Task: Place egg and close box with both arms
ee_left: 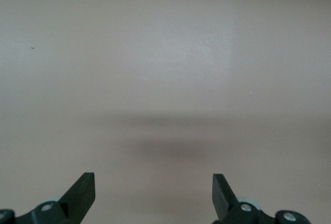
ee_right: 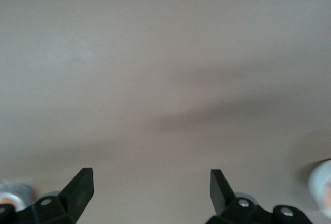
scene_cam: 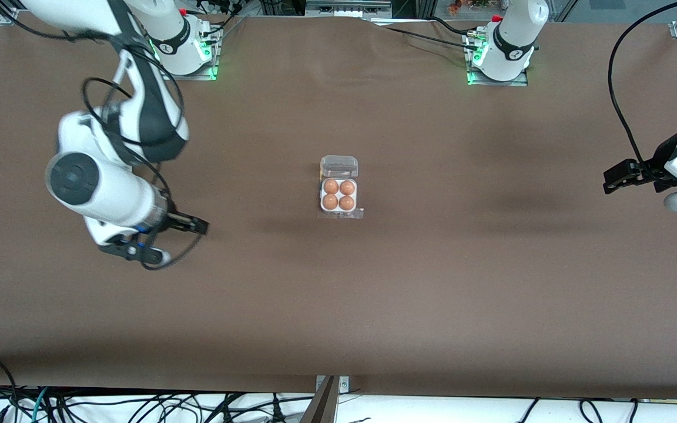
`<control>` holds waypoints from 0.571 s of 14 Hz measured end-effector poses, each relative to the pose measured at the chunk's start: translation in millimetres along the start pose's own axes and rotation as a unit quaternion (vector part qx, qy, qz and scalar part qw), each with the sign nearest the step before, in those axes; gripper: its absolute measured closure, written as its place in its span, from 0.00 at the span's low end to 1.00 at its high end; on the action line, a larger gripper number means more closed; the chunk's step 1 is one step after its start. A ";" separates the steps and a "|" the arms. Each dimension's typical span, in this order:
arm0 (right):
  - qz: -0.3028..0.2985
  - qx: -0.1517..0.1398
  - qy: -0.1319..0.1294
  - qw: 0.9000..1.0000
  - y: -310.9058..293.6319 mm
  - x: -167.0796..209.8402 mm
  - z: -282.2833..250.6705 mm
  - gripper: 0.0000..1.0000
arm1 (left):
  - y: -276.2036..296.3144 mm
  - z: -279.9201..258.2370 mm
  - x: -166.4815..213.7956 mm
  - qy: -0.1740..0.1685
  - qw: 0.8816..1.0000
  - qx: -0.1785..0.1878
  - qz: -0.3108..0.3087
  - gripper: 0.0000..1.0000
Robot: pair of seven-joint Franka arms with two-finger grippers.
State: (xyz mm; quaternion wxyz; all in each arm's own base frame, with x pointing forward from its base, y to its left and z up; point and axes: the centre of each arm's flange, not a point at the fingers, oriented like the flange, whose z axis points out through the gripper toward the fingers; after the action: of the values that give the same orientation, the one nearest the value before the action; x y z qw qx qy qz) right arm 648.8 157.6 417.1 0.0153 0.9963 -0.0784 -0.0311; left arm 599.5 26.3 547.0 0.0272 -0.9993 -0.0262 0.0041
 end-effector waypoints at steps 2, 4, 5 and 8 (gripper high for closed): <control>-0.042 -0.001 0.013 0.999 40.2 -10.8 -28.5 0.00 | 1.0 0.5 0.2 0.000 1.000 0.000 0.001 0.00; -0.060 0.002 0.027 0.998 74.9 -22.3 -58.6 0.00 | 2.2 0.5 0.3 0.000 1.000 0.000 0.002 0.00; -0.058 0.003 0.031 0.998 90.4 -29.2 -74.9 0.00 | 2.5 0.5 0.3 0.000 1.000 0.000 0.002 0.00; -0.047 0.003 0.032 0.998 120.1 -53.9 -118.4 0.00 | 2.7 0.4 0.3 0.000 1.000 0.000 0.002 0.00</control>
State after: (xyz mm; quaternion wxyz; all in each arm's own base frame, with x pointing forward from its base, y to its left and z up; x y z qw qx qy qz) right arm 584.7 50.6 542.7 0.0130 0.9994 -0.0308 0.0000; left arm 600.0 23.6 546.4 0.0271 -0.9993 -0.0240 0.0044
